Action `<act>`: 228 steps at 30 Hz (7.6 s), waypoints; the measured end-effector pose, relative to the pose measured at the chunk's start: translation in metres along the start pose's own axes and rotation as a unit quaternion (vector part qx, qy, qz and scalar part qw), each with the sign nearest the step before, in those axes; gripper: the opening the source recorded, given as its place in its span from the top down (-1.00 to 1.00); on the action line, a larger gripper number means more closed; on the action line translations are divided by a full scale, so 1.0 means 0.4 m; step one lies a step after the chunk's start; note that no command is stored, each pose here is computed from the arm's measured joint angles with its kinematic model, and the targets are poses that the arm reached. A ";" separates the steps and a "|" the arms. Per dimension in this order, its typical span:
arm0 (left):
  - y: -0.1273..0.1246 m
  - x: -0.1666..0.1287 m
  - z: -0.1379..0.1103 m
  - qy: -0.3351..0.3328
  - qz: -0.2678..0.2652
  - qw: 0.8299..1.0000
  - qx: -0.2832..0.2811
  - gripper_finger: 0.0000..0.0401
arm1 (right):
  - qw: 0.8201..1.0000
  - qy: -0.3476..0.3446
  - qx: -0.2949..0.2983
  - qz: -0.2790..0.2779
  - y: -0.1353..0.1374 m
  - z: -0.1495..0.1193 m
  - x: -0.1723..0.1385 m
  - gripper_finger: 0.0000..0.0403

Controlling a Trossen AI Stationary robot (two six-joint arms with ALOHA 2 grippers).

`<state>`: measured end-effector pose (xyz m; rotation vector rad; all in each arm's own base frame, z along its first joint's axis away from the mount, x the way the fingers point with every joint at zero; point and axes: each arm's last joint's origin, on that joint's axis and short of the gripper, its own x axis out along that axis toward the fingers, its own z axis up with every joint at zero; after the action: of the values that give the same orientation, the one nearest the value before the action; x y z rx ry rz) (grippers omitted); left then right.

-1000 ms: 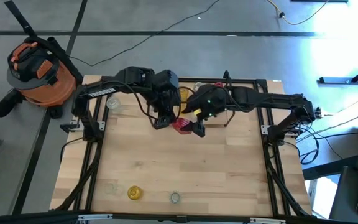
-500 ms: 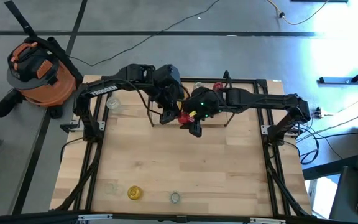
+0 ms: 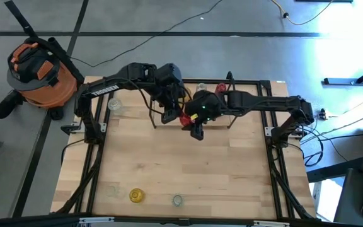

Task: Sort vases onto shelf
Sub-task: Put the red vase on the shelf aligned with the other red vases

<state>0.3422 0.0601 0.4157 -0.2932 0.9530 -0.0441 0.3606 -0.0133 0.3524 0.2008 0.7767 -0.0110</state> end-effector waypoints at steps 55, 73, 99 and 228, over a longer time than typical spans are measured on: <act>0.052 -0.150 -0.079 0.028 0.120 0.991 0.043 0.34 | 0.820 -0.248 0.254 -0.448 0.157 -0.507 0.111 0.05; 0.052 -0.150 -0.078 0.026 0.120 0.992 0.039 0.34 | 0.765 -0.270 0.307 -0.497 0.095 -0.565 0.243 0.05; 0.054 -0.141 -0.078 0.029 0.116 0.992 0.044 0.35 | 0.721 -0.243 0.340 -0.552 -0.020 -0.546 0.286 0.05; 0.194 -0.113 -0.105 0.045 0.063 0.996 0.045 0.35 | 0.591 -0.437 0.652 -0.184 0.048 -0.522 0.196 1.00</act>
<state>0.2748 0.1327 0.4082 -0.1495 1.0545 0.0153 0.2731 0.0488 0.1559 1.3353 -0.3751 -1.0507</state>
